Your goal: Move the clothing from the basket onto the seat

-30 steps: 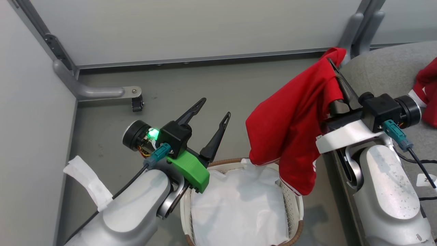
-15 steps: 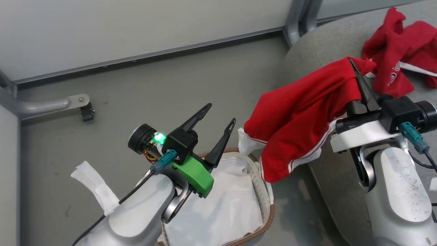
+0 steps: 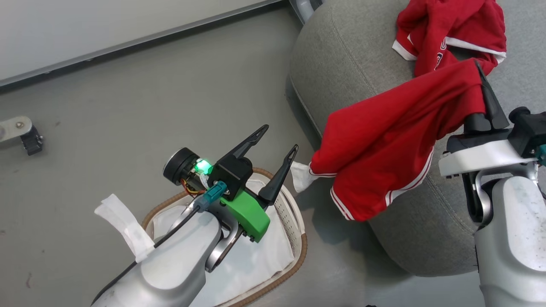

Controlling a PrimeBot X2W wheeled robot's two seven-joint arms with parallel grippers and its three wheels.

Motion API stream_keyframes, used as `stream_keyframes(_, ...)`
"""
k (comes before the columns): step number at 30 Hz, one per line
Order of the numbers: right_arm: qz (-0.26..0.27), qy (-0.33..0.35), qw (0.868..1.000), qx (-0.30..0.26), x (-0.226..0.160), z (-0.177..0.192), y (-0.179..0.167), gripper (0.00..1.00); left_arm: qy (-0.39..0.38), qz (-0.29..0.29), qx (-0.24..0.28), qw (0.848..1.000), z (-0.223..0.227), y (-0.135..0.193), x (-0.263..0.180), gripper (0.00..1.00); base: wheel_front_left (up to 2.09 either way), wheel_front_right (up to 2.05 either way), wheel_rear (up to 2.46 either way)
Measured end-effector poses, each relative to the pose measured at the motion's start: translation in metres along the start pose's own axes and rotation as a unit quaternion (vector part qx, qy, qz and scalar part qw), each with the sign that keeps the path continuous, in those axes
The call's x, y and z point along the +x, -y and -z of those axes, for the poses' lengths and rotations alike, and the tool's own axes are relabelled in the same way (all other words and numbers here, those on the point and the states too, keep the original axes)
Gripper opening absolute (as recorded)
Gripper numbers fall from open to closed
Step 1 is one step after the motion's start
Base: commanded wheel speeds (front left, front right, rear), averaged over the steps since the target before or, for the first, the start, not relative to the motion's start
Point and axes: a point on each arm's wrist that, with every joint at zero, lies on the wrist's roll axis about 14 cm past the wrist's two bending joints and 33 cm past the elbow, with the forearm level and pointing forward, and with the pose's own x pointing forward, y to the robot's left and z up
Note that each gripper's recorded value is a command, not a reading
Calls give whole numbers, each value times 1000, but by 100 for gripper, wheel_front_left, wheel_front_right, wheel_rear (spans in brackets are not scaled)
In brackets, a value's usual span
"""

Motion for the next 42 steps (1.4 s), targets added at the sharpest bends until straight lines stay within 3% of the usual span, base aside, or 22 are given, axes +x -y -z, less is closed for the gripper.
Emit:
stream_keyframes(4, 11, 8, 1000, -18, 13, -3, 7, 0, -8, 5, -15, 1000, 13, -2, 3, 100, 0, 0, 0)
stream_keyframes(9, 18, 69, 996, -60, 51, -40, 10, 0, -16, -7, -22, 1000, 24, -15, 1, 100, 0, 0, 0)
stream_keyframes(15, 53, 168, 976, -129, 103, -112, 30, 0, -19, -34, -24, 999, 30, -40, -6, 100, 0, 0, 0)
stream_keyframes(20, 84, 213, 957, -176, 138, -154, 60, 0, -31, -52, -24, 998, 41, -56, -16, 100, 0, 0, 0)
stream_keyframes(26, 123, 208, 947, -212, 170, -164, 98, 0, -38, -75, -31, 996, 52, -76, -24, 100, 0, 0, 0)
stream_keyframes(30, 137, 142, 954, -226, 186, -121, 115, 0, -43, -86, -35, 995, 63, -88, -28, 100, 0, 0, 0)
stream_keyframes(36, 148, 4, 967, -205, 183, -4, 131, 0, -55, -98, -46, 993, 82, -100, -34, 100, 0, 0, 0)
stream_keyframes(39, 148, -83, 967, -189, 163, 69, 131, 0, -70, -100, -55, 991, 97, -102, -38, 100, 0, 0, 0)
stream_keyframes(42, 153, -148, 961, -179, 138, 119, 133, 0, -81, -100, -62, 990, 108, -103, -41, 100, 0, 0, 0)
